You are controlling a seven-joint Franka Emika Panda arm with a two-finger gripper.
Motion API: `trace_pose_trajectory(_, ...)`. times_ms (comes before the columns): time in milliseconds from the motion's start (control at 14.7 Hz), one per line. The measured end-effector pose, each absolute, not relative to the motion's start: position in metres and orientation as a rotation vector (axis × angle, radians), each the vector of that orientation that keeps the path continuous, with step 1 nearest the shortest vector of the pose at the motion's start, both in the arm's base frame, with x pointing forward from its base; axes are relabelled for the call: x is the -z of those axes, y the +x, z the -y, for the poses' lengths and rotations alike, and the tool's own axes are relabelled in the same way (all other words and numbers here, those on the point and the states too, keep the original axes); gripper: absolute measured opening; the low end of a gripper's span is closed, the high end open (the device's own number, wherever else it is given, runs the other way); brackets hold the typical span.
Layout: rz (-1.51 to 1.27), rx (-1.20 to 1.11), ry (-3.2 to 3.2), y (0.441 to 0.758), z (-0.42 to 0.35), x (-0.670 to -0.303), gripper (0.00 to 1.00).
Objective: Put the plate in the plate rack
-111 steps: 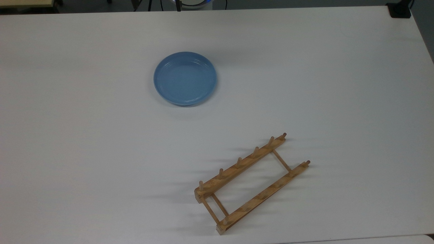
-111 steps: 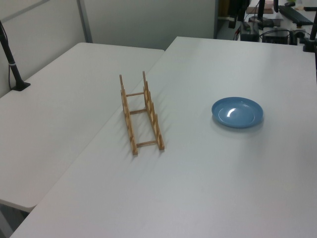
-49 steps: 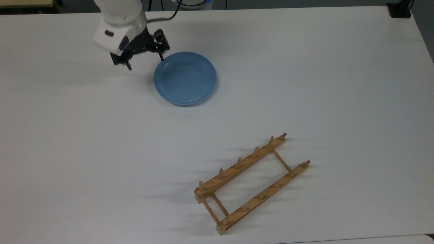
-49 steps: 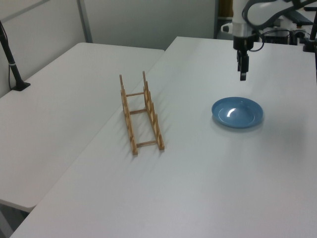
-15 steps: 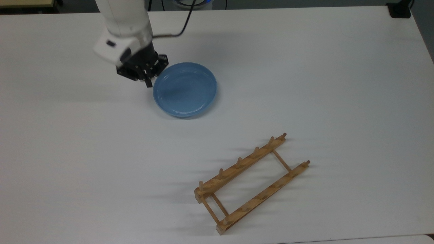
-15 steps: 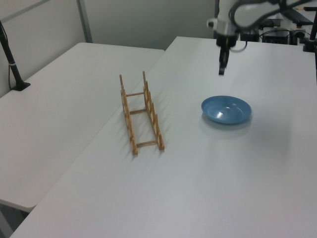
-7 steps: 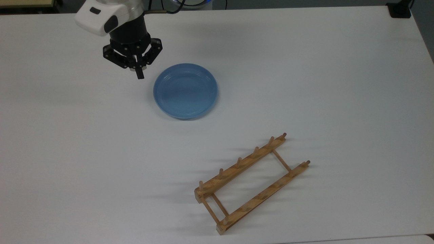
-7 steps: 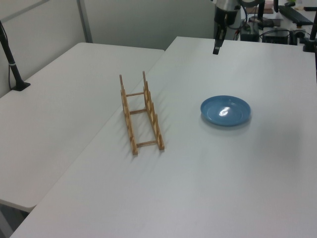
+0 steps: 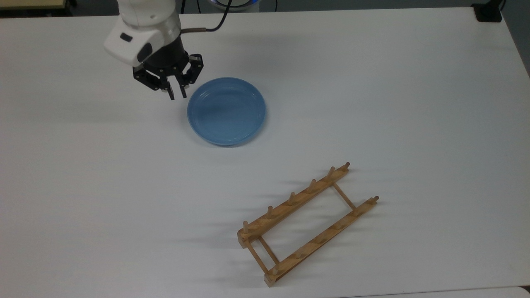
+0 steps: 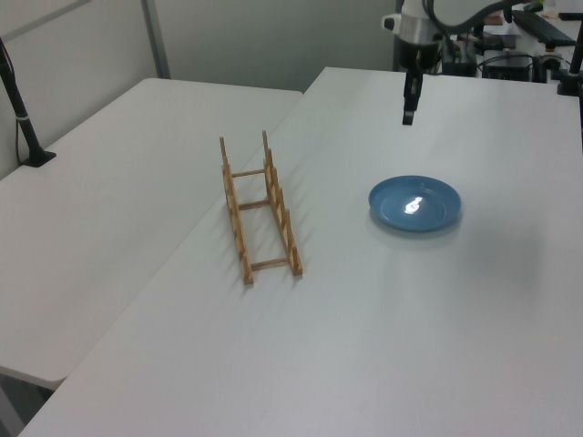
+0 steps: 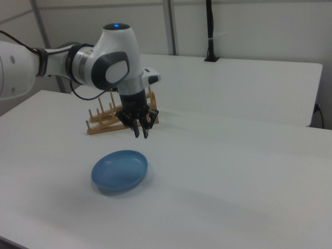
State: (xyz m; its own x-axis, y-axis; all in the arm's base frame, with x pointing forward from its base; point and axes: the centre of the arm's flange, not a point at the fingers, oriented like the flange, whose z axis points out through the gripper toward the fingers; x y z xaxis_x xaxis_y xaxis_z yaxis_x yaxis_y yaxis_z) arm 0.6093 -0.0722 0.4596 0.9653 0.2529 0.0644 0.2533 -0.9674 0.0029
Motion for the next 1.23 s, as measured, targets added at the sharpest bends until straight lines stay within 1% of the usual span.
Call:
trace_pose_trajectory(341,0.468,-0.055,-3.118,0.601,0.074,-0.411,0.8)
trace_pose_trajectory(409,0.475,-0.072,-3.119,0.6,0.074,-0.402,0.82)
trace_pose_trajectory(613,0.48,-0.073,-3.119,0.599,0.074,-0.371,0.82)
trace_pose_trajectory(817,0.481,-0.1,-3.113,0.597,0.074,-0.345,0.79)
trace_pose_trajectory(953,0.481,-0.121,-3.108,0.596,0.074,-0.336,0.78)
trace_pose_trajectory(1090,0.479,-0.12,-3.109,0.597,0.074,-0.329,0.74)
trace_pose_trajectory(1226,0.472,-0.104,-3.113,0.598,0.073,-0.322,0.74)
